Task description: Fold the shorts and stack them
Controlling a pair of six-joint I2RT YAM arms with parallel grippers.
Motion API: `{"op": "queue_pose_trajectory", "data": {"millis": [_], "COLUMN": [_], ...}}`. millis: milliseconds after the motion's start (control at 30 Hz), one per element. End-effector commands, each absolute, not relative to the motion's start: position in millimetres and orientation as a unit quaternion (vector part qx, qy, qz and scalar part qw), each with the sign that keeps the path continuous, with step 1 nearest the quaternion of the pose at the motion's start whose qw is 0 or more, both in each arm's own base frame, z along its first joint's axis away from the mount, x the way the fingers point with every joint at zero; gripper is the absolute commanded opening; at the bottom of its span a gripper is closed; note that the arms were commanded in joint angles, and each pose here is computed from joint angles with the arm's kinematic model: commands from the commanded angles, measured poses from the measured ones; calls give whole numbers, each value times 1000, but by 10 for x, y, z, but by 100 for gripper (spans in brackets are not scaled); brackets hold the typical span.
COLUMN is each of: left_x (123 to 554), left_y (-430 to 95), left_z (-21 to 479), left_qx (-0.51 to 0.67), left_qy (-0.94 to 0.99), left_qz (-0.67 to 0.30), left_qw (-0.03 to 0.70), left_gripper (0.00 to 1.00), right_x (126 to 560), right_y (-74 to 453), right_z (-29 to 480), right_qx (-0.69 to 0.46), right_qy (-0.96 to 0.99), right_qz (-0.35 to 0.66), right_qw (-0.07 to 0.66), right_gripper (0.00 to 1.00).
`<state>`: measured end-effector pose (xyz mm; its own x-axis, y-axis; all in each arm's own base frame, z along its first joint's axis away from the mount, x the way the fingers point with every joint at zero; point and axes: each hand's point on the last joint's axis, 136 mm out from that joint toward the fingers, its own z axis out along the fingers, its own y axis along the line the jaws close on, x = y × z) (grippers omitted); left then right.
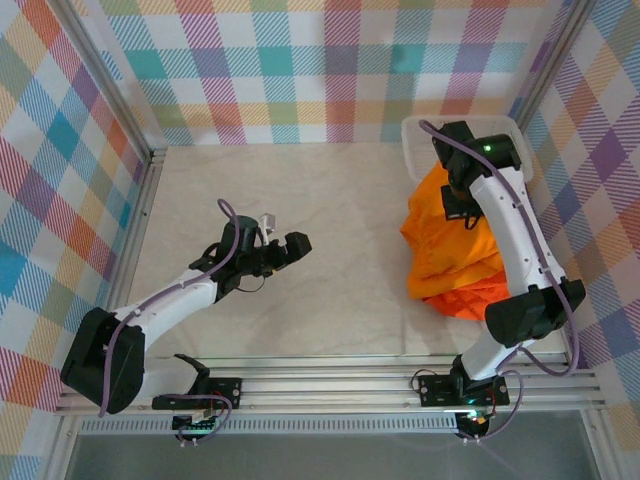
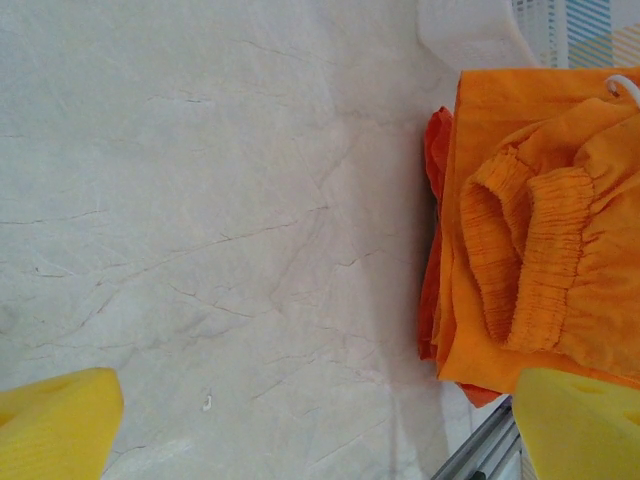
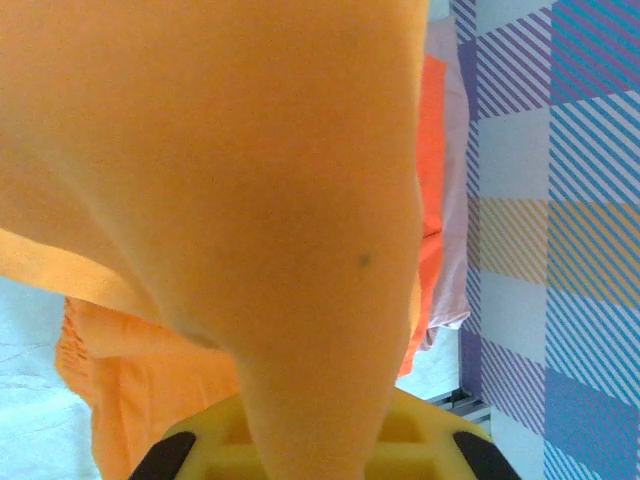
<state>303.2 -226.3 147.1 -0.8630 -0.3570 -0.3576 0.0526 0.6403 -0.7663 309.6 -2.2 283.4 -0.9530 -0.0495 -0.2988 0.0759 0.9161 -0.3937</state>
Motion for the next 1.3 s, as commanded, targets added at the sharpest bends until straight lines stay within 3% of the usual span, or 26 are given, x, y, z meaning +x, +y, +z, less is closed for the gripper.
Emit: {"op": "queue_pose_trajectory", "data": {"millis": [0, 300, 433, 533, 600, 667, 733, 867, 1000, 1267], "left_x": [3135, 3141, 3140, 3133, 3133, 3134, 3134, 3136, 3137, 3118], "left_y": [-2258, -2269, -2243, -2218, -2200, -2166, -2137, -2080, -2055, -2012], "left_z": [1598, 1599, 1628, 1628, 1637, 1670, 1715, 1785, 1826, 1876], "left_qx": [-89, -91, -88, -89, -91, -94, -94, -95, -96, -95], "left_qy": [866, 866, 868, 870, 869, 868, 866, 863, 860, 857], "left_qz": [-419, -419, -412, -406, -404, -401, -397, -389, -388, -383], "left_qw": [259, 257, 262, 266, 270, 279, 289, 308, 318, 330], "left_gripper": [100, 100, 100, 100, 100, 100, 100, 100, 100, 100], "right_x": [3076, 3227, 3266, 3284, 3271, 3290, 3388, 3589, 3604, 3349], "right_y": [-302, -902, -1204, -1504, -1615, -1503, -1173, -177, 396, 323], "right_z": [2982, 2687, 2476, 2366, 2376, 2413, 2400, 2428, 2407, 1293], "right_qx": [20, 58, 61, 99, 140, 168, 184, 155, 141, 245], "right_qy": [959, 945, 925, 910, 907, 918, 943, 951, 922, 911], "right_qz": [-231, -294, -358, -392, -387, -339, -221, 84, 261, 293], "right_qw": [165, 130, 113, 96, 95, 116, 167, 253, 250, 154], "right_gripper": [0, 0, 21, 55, 62, 64, 68, 96, 99, 99]}}
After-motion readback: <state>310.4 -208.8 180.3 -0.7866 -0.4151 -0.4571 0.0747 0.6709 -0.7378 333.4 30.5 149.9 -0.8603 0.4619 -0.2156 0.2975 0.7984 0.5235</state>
